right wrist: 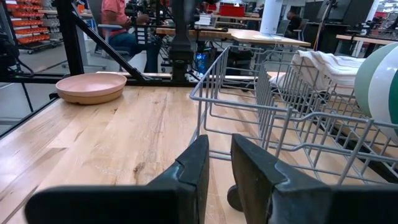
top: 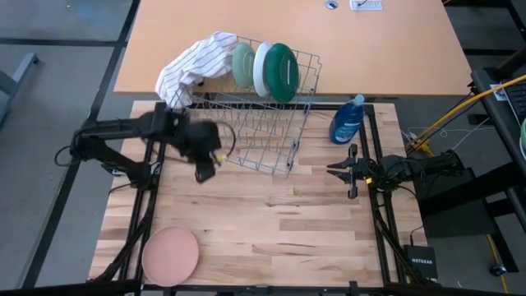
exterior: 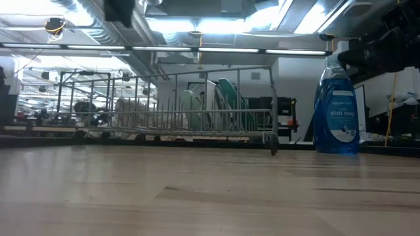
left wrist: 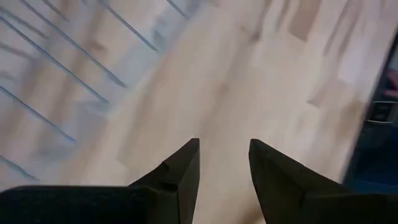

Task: Sort dishes
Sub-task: Put the light pink plate into the dish rack

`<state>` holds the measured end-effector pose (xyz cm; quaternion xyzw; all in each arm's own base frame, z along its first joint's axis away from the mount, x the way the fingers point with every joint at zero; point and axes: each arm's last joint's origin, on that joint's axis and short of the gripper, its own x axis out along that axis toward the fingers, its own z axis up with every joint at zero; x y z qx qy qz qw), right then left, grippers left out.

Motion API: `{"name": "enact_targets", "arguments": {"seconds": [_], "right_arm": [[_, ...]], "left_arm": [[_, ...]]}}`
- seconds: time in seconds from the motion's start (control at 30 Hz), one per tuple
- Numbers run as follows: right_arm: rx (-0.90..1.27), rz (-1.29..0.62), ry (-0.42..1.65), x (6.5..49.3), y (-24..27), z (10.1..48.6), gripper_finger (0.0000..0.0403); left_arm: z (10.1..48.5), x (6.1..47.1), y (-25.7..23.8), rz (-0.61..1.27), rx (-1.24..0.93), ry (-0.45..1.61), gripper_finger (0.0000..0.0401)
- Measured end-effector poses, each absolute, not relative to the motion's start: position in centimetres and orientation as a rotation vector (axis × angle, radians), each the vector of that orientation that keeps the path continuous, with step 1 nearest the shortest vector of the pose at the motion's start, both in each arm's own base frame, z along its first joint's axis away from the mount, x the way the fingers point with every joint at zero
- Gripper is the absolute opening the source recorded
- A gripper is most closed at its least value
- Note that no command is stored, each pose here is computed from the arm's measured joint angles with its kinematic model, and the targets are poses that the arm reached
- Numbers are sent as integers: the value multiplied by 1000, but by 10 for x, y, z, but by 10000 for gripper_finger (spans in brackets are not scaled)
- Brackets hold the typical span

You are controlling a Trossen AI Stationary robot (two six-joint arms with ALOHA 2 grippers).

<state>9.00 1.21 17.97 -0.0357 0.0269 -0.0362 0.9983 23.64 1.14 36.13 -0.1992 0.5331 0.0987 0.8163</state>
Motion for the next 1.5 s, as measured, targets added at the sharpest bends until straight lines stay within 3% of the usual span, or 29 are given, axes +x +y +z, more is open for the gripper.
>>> {"name": "enact_targets", "arguments": {"seconds": [0.33, 0.7, 1.0, 1.5], "right_arm": [[-71, -72, 54, 90, 12, 180, 72], [-71, -73, 54, 90, 12, 180, 72], [-71, -73, 54, 90, 12, 180, 72], [-71, -72, 54, 90, 12, 180, 72]], "left_arm": [[354, 231, -95, 391, -662, 1095, 129], [305, 234, -177, 695, -915, 1164, 129], [258, 239, -226, 866, -1058, 1341, 129], [210, 250, -263, 932, -1133, 1330, 129]]}}
